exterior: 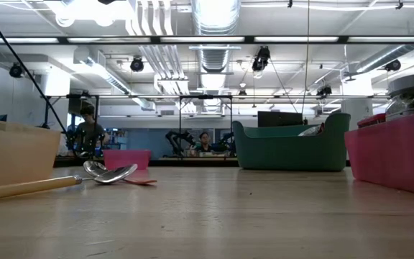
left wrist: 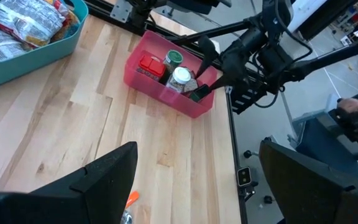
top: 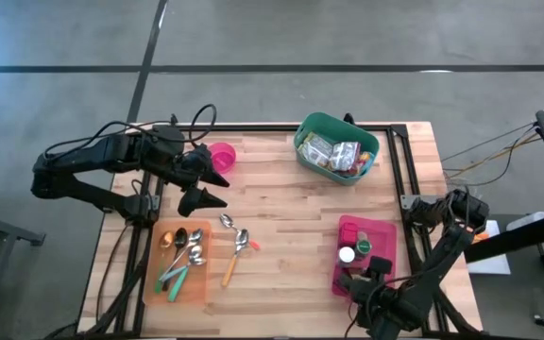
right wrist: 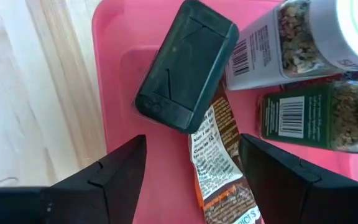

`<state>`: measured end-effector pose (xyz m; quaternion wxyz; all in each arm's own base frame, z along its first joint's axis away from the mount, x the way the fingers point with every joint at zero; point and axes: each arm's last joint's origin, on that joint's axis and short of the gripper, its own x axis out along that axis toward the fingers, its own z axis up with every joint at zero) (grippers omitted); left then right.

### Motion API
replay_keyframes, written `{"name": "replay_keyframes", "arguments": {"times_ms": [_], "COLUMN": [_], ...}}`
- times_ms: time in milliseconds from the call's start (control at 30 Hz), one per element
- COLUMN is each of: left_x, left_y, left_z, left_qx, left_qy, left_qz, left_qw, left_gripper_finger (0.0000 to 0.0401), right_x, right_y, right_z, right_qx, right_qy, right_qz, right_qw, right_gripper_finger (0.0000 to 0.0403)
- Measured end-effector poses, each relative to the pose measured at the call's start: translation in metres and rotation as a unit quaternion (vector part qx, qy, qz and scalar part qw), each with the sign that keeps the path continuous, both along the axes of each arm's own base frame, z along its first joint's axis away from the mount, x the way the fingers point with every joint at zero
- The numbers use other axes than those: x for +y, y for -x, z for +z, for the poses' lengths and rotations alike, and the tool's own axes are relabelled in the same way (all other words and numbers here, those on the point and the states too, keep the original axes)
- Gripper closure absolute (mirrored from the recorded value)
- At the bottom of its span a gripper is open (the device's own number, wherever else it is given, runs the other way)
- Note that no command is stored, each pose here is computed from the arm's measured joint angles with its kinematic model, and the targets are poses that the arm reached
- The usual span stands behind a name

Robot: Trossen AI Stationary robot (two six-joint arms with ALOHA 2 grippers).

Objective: Pick & Place Food Item
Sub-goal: Put the orange seasoning bag into the pink bin

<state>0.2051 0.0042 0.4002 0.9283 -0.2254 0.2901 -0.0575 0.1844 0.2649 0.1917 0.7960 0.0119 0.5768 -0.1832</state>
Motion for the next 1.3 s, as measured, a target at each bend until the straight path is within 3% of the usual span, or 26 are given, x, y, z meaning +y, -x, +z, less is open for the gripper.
{"name": "replay_keyframes", "arguments": {"times_ms": [333, 800, 1067, 1300], "left_x": [0.000, 0.000, 0.000, 0.000], "left_y": [0.000, 0.000, 0.000, 0.000], "left_z": [0.000, 0.000, 0.000, 0.000], "left_qx": [0.000, -0.001, -0.001, 0.000], "left_qy": [-0.001, -0.001, 0.000, 0.001], "left_qz": [-0.001, -0.006, -0.005, -0.005], "left_qw": [1.000, 1.000, 1.000, 1.000], "left_gripper_finger": [0.0060, 0.0060, 0.0060, 0.0060], "right_x": [0.003, 0.001, -0.001, 0.003], "right_y": [-0.003, -0.005, -0.005, -0.008], "right_z": [-0.018, -0.025, -0.024, -0.011], "right_qx": [0.024, 0.054, 0.035, 0.006], "right_qy": [0.019, 0.005, -0.006, -0.024], "right_qz": [-0.003, -0.024, -0.102, -0.123], "right_qw": [1.000, 0.998, 0.994, 0.992], "right_gripper_finger": [0.0163, 0.0384, 0.0394, 0.0395]}}
